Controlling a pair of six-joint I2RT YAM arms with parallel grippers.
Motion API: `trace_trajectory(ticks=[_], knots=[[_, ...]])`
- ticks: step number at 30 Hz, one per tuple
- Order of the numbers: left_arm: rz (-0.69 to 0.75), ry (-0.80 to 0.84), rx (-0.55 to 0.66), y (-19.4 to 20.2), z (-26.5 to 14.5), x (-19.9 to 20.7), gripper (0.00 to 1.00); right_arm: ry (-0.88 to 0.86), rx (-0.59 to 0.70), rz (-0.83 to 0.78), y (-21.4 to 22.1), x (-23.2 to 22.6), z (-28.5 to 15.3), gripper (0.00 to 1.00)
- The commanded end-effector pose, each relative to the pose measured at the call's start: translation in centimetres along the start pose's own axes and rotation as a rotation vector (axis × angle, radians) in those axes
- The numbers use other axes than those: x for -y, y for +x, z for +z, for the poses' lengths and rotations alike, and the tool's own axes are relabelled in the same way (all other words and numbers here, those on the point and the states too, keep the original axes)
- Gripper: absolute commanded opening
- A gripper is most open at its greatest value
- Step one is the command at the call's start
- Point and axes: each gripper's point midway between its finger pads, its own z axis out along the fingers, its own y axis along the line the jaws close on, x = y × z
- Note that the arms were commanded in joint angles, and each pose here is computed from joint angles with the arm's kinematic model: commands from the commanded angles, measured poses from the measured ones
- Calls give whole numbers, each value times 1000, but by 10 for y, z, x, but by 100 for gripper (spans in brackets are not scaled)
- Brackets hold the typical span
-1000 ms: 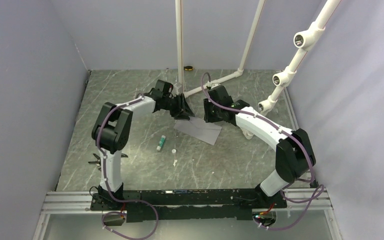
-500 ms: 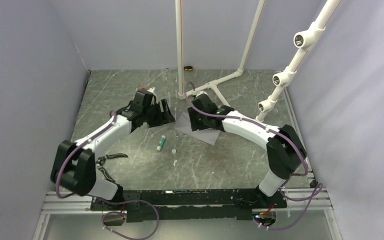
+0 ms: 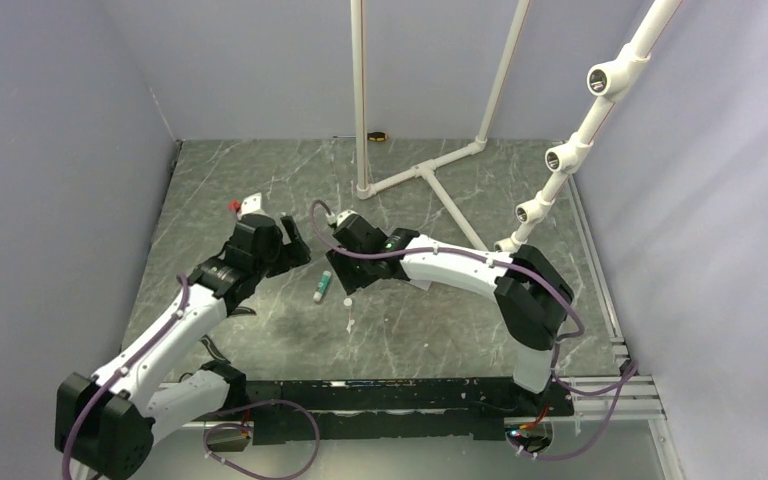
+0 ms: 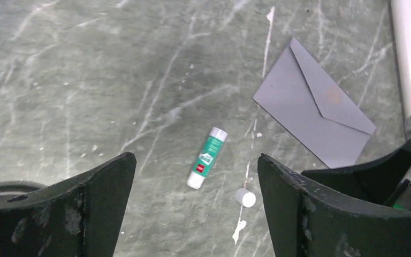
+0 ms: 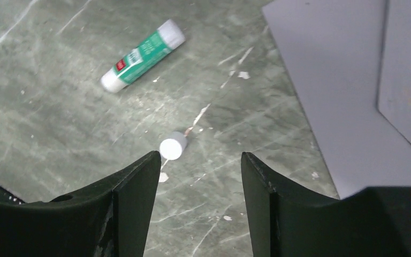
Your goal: Place the letter into the envelope and seal it
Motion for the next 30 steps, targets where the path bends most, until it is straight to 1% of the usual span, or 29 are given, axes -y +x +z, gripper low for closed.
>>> trace_trajectory(ticks=[1, 5, 8, 12, 15, 16, 17, 19, 21, 22, 26, 30], knots=[[-86, -99, 75, -5, -12, -23, 87, -96, 10, -65, -8, -26, -2, 60], [-159, -175, 33, 12, -13, -40, 79, -103, 7, -56, -10, -31, 7, 59], [-174, -151, 11, 21, -9, -38, 77, -54, 22, -33, -17, -26, 11, 58], [-105, -16, -73, 37, 6, -15, 76, 54, 55, 37, -20, -5, 6, 57], [-51, 23, -168, 53, 22, -6, 76, 100, 71, 85, -13, 8, 0, 55], [-25, 32, -203, 59, 28, -3, 74, 111, 76, 104, -12, 12, -2, 55], [-2, 41, -233, 62, 33, 0, 73, 122, 80, 123, -10, 16, -4, 55], [58, 83, -309, 69, 44, 11, 63, 139, 85, 150, -6, 24, -7, 54], [98, 63, -360, 72, 55, 11, 58, 148, 92, 167, -5, 29, -10, 54], [121, 50, -366, 70, 59, 11, 57, 154, 95, 174, -5, 33, -12, 54], [175, 43, -381, 65, 72, 14, 58, 167, 93, 196, 0, 42, -16, 54], [206, 45, -446, 76, 81, 15, 60, 177, 86, 206, 5, 49, -16, 54]])
